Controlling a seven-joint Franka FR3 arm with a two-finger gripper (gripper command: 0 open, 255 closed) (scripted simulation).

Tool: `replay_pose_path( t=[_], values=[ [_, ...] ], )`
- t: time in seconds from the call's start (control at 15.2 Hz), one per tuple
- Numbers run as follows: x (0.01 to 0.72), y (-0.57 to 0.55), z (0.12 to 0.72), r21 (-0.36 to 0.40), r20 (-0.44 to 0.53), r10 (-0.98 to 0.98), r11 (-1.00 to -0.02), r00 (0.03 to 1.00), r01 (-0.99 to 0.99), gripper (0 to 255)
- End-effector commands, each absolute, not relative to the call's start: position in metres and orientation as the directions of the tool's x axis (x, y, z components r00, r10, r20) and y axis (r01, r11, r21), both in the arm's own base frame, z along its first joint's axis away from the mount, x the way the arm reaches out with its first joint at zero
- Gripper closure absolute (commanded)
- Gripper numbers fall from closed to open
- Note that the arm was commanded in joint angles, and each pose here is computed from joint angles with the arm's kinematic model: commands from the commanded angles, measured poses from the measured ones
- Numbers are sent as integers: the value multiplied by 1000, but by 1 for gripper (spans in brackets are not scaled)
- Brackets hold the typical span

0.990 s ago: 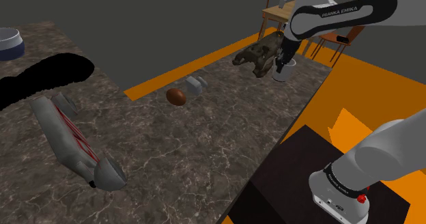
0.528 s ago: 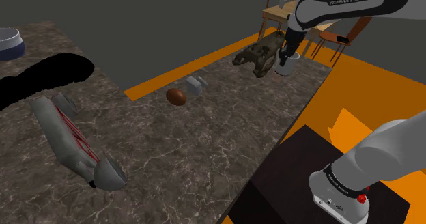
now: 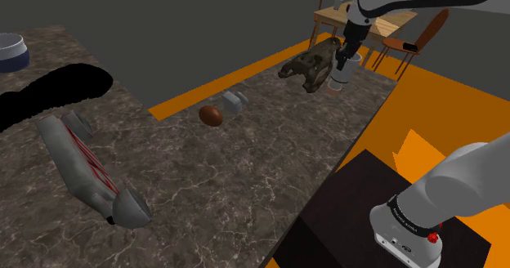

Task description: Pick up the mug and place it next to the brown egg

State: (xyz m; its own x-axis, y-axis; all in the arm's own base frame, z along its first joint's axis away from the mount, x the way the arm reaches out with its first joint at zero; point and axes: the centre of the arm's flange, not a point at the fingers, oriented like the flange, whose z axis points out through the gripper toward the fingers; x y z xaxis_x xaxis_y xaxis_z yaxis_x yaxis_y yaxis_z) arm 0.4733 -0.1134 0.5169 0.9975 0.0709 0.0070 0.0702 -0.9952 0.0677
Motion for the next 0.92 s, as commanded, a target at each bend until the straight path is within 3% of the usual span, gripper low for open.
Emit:
replay_pose_path(
  t=[0.0, 0.86],
  values=[
    [480, -94, 520, 68, 7, 71, -995, 997, 70, 255],
    [547, 64, 521, 68, 7, 71, -995, 997, 70, 255]
  ],
)
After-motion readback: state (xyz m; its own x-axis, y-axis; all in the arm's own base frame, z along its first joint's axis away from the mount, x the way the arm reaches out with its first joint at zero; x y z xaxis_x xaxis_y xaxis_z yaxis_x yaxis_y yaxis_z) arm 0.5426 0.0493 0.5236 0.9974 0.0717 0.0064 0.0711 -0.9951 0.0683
